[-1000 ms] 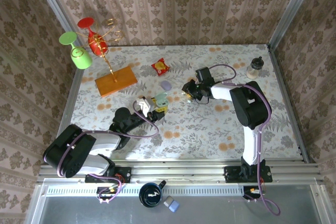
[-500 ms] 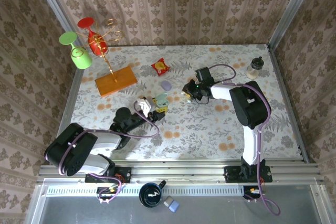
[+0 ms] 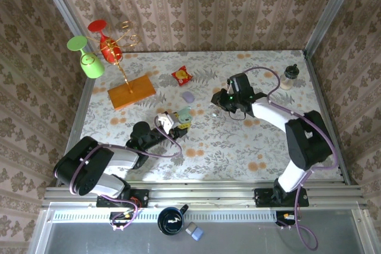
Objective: Insert wireless bluetooth earbuds into charging case
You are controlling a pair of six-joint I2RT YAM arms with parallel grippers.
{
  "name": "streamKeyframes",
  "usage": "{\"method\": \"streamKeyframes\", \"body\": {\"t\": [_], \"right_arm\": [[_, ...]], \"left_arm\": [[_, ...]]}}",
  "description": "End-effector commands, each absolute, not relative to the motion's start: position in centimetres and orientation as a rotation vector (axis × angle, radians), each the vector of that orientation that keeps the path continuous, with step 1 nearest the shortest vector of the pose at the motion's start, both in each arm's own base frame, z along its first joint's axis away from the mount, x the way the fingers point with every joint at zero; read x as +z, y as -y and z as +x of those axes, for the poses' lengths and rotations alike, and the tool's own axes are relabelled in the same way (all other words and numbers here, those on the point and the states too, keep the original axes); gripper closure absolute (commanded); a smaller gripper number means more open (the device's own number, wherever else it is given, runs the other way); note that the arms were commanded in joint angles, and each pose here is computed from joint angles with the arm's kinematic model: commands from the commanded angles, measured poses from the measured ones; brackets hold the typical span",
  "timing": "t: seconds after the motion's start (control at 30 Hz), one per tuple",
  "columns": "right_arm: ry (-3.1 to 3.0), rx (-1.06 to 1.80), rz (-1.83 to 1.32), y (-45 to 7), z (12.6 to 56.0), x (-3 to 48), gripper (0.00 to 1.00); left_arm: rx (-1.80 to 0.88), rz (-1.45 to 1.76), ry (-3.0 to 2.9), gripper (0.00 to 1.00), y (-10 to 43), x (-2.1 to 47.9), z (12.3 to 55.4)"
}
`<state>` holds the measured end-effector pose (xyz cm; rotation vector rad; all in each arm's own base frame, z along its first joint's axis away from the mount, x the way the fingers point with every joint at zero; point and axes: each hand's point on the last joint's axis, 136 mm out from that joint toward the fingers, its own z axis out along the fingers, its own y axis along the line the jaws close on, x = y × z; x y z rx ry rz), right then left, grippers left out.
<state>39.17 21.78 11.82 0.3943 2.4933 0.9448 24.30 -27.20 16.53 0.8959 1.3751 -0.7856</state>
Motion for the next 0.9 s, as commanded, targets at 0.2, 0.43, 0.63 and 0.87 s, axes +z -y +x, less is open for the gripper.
{"method": "streamKeyframes", "body": {"t": [0.2,0.43,0.63,0.87], "right_arm": [[-2.485,0.856,0.113,-22.4,33.1,16.7,0.78],[-2.410,0.883,-0.154,-25.5,29.5,21.1,0.77],[-2.391,0.914,-0.312,-29.0,27.8,22.1,0.76],[-2.404,0.935,-0.420,-32.5,27.6,21.4,0.76]], "left_arm": [[-0.779,0.952,-1.344,0.72,27.8,16.0,23.8],[-0.780,0.974,-1.325,0.72,28.3,16.1,23.4],[-0.781,0.982,-1.325,0.72,28.5,16.0,23.3],[-0.779,0.984,-1.322,0.72,28.4,16.0,23.3]]}}
